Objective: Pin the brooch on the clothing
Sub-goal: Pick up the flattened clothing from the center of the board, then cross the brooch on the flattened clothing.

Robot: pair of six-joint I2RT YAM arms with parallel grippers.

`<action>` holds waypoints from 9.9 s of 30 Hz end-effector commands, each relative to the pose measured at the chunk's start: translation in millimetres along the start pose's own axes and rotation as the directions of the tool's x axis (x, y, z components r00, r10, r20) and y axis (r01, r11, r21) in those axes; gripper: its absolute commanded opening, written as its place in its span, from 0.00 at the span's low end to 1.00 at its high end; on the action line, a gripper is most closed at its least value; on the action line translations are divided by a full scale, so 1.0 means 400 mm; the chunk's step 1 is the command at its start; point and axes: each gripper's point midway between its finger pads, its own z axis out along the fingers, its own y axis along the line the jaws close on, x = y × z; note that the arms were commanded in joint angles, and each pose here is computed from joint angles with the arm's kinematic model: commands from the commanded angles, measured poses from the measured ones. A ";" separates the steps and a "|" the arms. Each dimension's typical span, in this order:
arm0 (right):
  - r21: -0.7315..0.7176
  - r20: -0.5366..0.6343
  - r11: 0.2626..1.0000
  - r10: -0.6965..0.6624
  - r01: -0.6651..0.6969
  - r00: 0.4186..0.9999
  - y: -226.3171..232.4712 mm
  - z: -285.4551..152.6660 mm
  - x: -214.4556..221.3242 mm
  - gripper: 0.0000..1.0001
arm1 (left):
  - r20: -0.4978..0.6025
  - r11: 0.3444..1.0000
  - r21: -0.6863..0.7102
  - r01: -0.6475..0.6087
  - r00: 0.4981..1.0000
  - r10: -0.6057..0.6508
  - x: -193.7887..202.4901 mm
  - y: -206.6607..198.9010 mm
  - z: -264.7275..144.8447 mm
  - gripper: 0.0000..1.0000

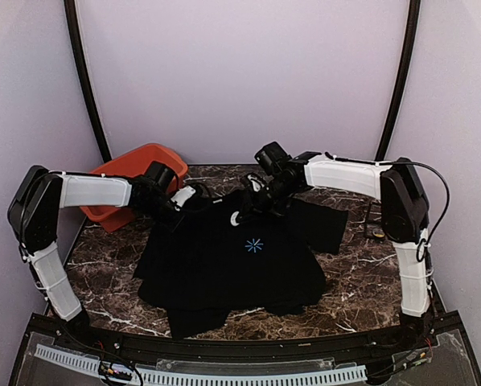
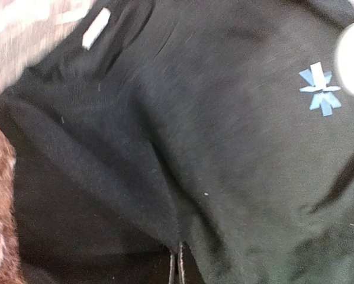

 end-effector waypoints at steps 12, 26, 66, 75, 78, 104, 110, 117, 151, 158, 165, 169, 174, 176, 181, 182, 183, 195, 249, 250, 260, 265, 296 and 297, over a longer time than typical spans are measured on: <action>-0.090 -0.108 0.996 -0.018 0.009 0.994 0.093 0.105 -0.002 0.00 | 0.189 0.967 0.097 -0.234 0.959 0.213 -0.073 -0.118 -0.089 0.01; -0.081 -0.165 0.991 0.089 -0.103 0.982 0.058 0.159 0.024 0.00 | 0.238 0.950 0.045 -0.309 0.927 0.290 -0.080 -0.159 -0.103 0.01; -0.347 -0.241 0.873 0.271 -0.343 0.932 0.057 0.089 -0.011 0.00 | 0.139 0.916 0.055 -0.398 0.911 0.388 -0.040 -0.206 -0.056 0.01; -0.341 -0.258 0.876 0.262 -0.342 0.930 0.071 0.114 0.001 0.00 | 0.142 0.912 0.062 -0.406 0.908 0.394 -0.040 -0.217 -0.055 0.01; -0.338 -0.274 0.876 0.257 -0.343 0.927 0.079 0.131 0.011 0.00 | 0.143 0.910 0.063 -0.410 0.906 0.398 -0.040 -0.221 -0.056 0.01; -0.258 -0.276 0.907 0.261 -0.333 0.925 0.049 0.176 0.032 0.00 | 0.146 0.910 0.061 -0.409 0.906 0.397 -0.042 -0.222 -0.057 0.01; -0.217 -0.305 0.928 0.231 -0.303 0.924 0.034 0.194 0.071 0.00 | 0.147 0.911 0.050 -0.410 0.905 0.399 -0.046 -0.218 -0.059 0.01; -0.209 -0.330 0.942 0.184 -0.262 0.926 0.045 0.209 0.115 0.00 | 0.150 0.910 0.052 -0.411 0.904 0.400 -0.047 -0.220 -0.061 0.01; -0.372 -0.264 0.926 -0.180 0.072 0.947 0.142 0.148 0.159 0.00 | 0.136 0.907 0.081 -0.412 0.906 0.400 -0.041 -0.229 -0.055 0.01; -0.414 -0.251 0.903 -0.236 0.116 0.939 0.169 0.139 0.163 0.00 | 0.145 0.904 0.097 -0.416 0.905 0.401 -0.041 -0.238 -0.056 0.01; -0.446 -0.261 0.884 -0.279 0.141 0.924 0.199 0.153 0.174 0.00 | 0.162 0.900 0.118 -0.419 0.903 0.399 -0.046 -0.249 -0.063 0.01; -0.468 -0.267 0.871 -0.301 0.150 0.915 0.225 0.165 0.185 0.00 | 0.169 0.900 0.121 -0.418 0.903 0.396 -0.049 -0.252 -0.065 0.01; -0.487 -0.291 0.862 -0.309 0.138 0.905 0.242 0.187 0.204 0.00 | 0.172 0.901 0.119 -0.417 0.903 0.395 -0.050 -0.252 -0.067 0.01; -0.481 -0.305 0.867 -0.304 0.130 0.902 0.237 0.199 0.213 0.00 | 0.176 0.901 0.114 -0.418 0.901 0.396 -0.053 -0.252 -0.070 0.01; -0.487 -0.329 0.866 -0.303 0.114 0.894 0.234 0.215 0.231 0.00 | 0.187 0.902 0.109 -0.419 0.900 0.395 -0.058 -0.252 -0.076 0.01; -0.489 -0.330 0.865 -0.303 0.113 0.894 0.235 0.214 0.232 0.00 | 0.187 0.902 0.110 -0.418 0.900 0.395 -0.058 -0.252 -0.076 0.01; -0.486 -0.331 0.867 -0.301 0.112 0.894 0.233 0.214 0.232 0.00 | 0.188 0.902 0.110 -0.418 0.900 0.394 -0.058 -0.252 -0.076 0.01; -0.437 -0.261 0.898 -0.184 0.054 0.948 0.125 0.114 0.127 0.00 | 0.180 0.908 0.080 -0.412 0.901 0.393 -0.063 -0.241 -0.085 0.28; -0.249 -0.185 0.968 -0.080 0.032 0.979 0.085 0.067 0.056 0.00 | -0.149 0.933 0.185 -0.309 0.929 0.338 0.036 -0.228 -0.080 0.01; -0.245 -0.190 0.969 -0.078 0.030 0.979 0.083 0.071 0.059 0.00 | -0.146 0.931 0.184 -0.314 0.928 0.342 0.035 -0.229 -0.084 0.01; -0.293 -0.279 0.956 -0.108 0.022 0.954 0.130 0.121 0.120 0.00 | 0.008 0.903 0.129 -0.410 0.911 0.412 -0.017 -0.240 -0.160 0.01; -0.309 -0.304 0.951 -0.097 -0.002 0.948 0.136 0.130 0.131 0.00 | 0.036 0.891 0.108 -0.442 0.897 0.441 -0.021 -0.246 -0.169 0.01; -0.410 -0.343 0.870 0.131 -0.273 0.930 0.107 0.097 0.099 0.00 | 0.085 0.880 0.079 -0.468 0.883 0.461 -0.037 -0.252 -0.177 0.01; -0.413 -0.350 0.867 0.132 -0.279 0.928 0.107 0.098 0.104 0.00 | 0.085 0.880 0.077 -0.468 0.883 0.462 -0.037 -0.252 -0.177 0.01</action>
